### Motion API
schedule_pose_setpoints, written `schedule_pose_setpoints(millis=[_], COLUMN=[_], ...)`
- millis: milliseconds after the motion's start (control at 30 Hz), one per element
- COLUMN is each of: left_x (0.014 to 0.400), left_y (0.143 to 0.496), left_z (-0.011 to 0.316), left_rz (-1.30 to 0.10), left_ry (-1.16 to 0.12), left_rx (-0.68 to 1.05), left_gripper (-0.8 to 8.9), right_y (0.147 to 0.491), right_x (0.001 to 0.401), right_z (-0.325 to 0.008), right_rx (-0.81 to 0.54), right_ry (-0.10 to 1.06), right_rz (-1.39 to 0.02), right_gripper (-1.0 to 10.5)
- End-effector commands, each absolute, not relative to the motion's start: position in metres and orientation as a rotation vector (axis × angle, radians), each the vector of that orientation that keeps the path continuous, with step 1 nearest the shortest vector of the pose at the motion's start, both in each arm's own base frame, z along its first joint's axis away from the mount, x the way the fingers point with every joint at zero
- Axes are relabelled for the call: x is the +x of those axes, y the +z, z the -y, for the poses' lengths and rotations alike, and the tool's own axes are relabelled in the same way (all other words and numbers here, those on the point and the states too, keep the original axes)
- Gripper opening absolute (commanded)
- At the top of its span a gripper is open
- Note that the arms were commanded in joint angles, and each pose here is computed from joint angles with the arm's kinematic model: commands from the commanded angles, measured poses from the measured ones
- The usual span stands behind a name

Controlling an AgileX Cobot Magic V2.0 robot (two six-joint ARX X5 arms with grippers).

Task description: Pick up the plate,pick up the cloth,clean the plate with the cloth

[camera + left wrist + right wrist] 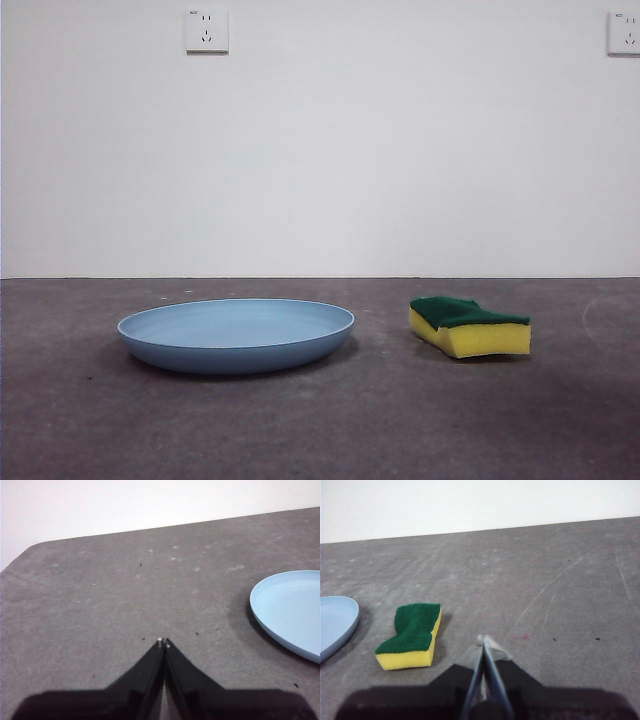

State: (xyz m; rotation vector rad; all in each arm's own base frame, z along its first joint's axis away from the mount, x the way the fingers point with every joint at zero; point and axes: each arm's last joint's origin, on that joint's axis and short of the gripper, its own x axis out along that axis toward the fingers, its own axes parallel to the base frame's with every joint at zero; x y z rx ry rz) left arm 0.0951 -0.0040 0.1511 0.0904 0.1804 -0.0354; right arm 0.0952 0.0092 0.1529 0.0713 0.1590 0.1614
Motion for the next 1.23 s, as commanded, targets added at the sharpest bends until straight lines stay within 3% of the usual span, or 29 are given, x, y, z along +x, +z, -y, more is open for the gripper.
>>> schedule_pose_setpoints(millis=[33, 1233], left_x=[0.0953, 0.0953], left_y=[0.1476, 0.1476], left_z=[0.0036, 0.0036], left_rz=[-0.195, -0.195], left_ry=[-0.031, -0.031], left_rx=[0.082, 0.082], left_gripper=[-0.03, -0.03], right_y=[0.1481, 0.1454], right_x=[0.0954, 0.0967], right_z=[-0.0092, -0.0132], right_rx=[0.091, 0.084], right_ry=[0.156, 0.176], right_rz=[-0.181, -0.219], right_gripper=[0.0, 0.0])
